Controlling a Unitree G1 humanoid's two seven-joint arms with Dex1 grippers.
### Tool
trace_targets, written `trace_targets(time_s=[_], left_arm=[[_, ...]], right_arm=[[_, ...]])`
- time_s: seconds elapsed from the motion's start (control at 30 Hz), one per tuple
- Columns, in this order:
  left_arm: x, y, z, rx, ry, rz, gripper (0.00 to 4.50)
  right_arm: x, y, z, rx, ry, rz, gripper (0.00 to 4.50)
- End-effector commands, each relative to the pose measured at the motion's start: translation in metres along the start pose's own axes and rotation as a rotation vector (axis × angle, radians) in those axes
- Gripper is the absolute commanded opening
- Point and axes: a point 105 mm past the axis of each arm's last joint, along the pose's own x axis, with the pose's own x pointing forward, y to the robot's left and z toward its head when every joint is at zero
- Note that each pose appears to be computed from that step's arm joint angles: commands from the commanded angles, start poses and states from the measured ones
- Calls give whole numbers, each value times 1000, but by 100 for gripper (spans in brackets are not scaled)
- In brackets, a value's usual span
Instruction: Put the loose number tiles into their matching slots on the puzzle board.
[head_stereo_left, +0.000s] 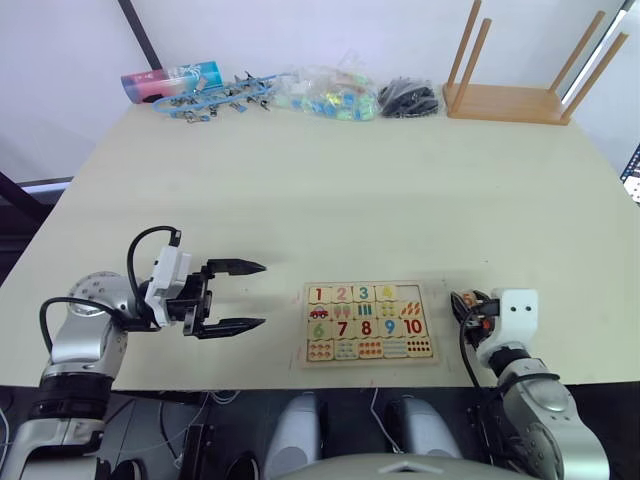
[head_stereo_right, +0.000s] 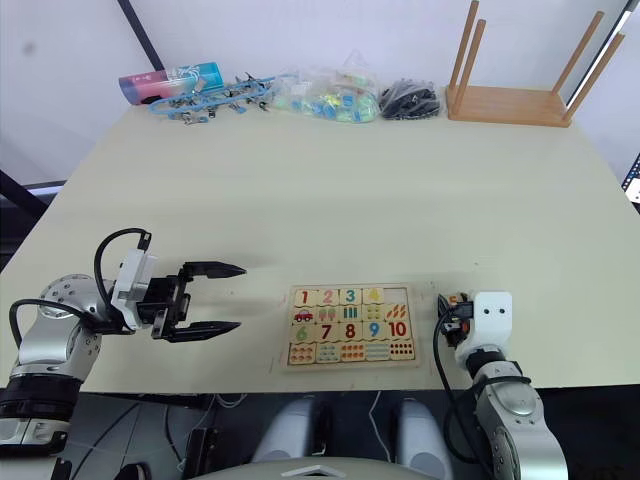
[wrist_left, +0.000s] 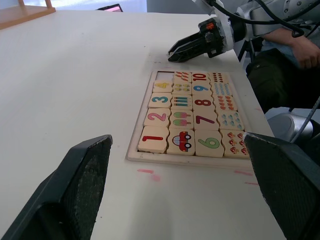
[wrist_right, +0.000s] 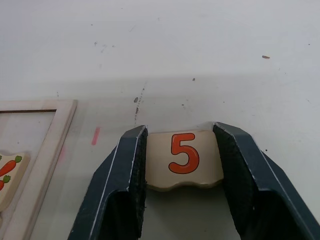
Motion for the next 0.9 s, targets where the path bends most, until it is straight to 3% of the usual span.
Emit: trace_targets(time_s=[0.03, 0.07, 0.13, 0.23, 0.37, 0.5, 0.9], left_arm=[[-2, -1, 6, 32, -3, -33, 450], [-2, -2, 6, 31, -3, -34, 450], [-2, -3, 5, 30, -2, -33, 450], [-3, -4, 5, 29, -3, -31, 450], [-3, -4, 4, 28, -7, -29, 450], [-2, -4, 3, 30, -13, -26, 450], [-3, -7, 1, 32, -22, -14, 450]], right_arm=[[-2, -2, 3, -29, -22, 0, 336], [-3, -2, 6, -39, -36, 10, 392], [-5, -10, 12, -60, -68, -6, 440], [-9, -14, 32, -69, -181, 10, 440], [-16, -13, 46, -138, -215, 180, 440], [-19, -15, 50, -227, -157, 455, 440], [-13, -47, 52, -527, -2, 932, 440]])
